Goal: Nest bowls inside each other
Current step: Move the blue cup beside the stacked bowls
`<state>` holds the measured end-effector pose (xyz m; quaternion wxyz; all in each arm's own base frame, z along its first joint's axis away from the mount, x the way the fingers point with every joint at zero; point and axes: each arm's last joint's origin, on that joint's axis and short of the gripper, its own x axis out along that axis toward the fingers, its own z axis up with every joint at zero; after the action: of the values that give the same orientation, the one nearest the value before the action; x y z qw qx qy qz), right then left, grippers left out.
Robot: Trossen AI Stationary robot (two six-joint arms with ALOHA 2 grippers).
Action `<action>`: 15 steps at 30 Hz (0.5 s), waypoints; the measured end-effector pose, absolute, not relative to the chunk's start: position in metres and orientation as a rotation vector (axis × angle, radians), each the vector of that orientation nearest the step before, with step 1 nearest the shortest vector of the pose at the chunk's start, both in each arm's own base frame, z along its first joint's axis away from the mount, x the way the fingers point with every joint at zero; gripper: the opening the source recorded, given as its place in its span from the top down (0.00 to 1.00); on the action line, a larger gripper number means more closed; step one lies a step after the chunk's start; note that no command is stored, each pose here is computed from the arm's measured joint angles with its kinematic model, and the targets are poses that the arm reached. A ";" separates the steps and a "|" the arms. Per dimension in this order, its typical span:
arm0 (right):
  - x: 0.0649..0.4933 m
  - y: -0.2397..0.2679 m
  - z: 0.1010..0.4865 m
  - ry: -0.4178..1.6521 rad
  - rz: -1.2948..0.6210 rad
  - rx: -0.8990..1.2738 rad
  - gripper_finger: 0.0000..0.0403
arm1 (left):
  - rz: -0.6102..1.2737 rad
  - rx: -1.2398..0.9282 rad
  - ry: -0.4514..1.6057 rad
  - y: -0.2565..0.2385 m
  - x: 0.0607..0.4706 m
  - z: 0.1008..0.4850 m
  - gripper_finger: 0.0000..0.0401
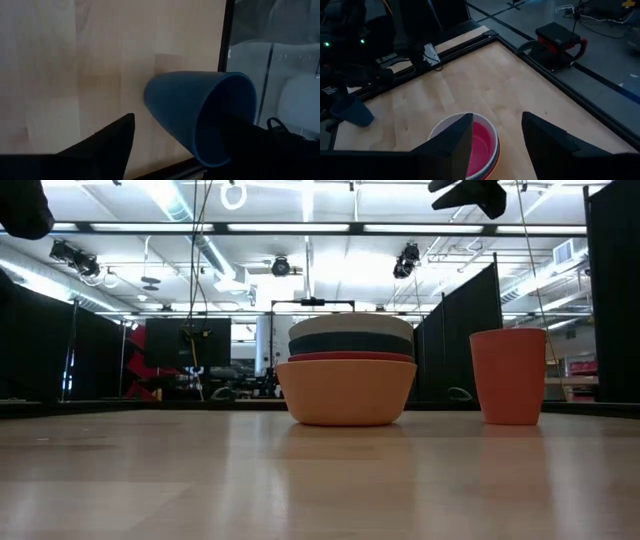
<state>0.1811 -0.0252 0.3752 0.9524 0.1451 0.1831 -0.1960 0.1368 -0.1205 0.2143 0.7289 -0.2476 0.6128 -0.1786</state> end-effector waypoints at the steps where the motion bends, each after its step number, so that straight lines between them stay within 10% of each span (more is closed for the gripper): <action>1: 0.181 -0.026 0.375 0.373 -0.401 0.295 0.61 | -0.393 -0.545 1.350 -0.120 0.137 0.214 0.35; 15: 0.180 -0.032 0.375 0.374 -0.429 0.277 0.60 | -0.404 -0.506 1.380 -0.133 0.140 0.205 0.37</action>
<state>0.1800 -0.0315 0.3751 0.9504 0.1363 0.1839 -0.2108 0.1401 -0.1327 0.2047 0.7232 -0.2294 0.6252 -0.1830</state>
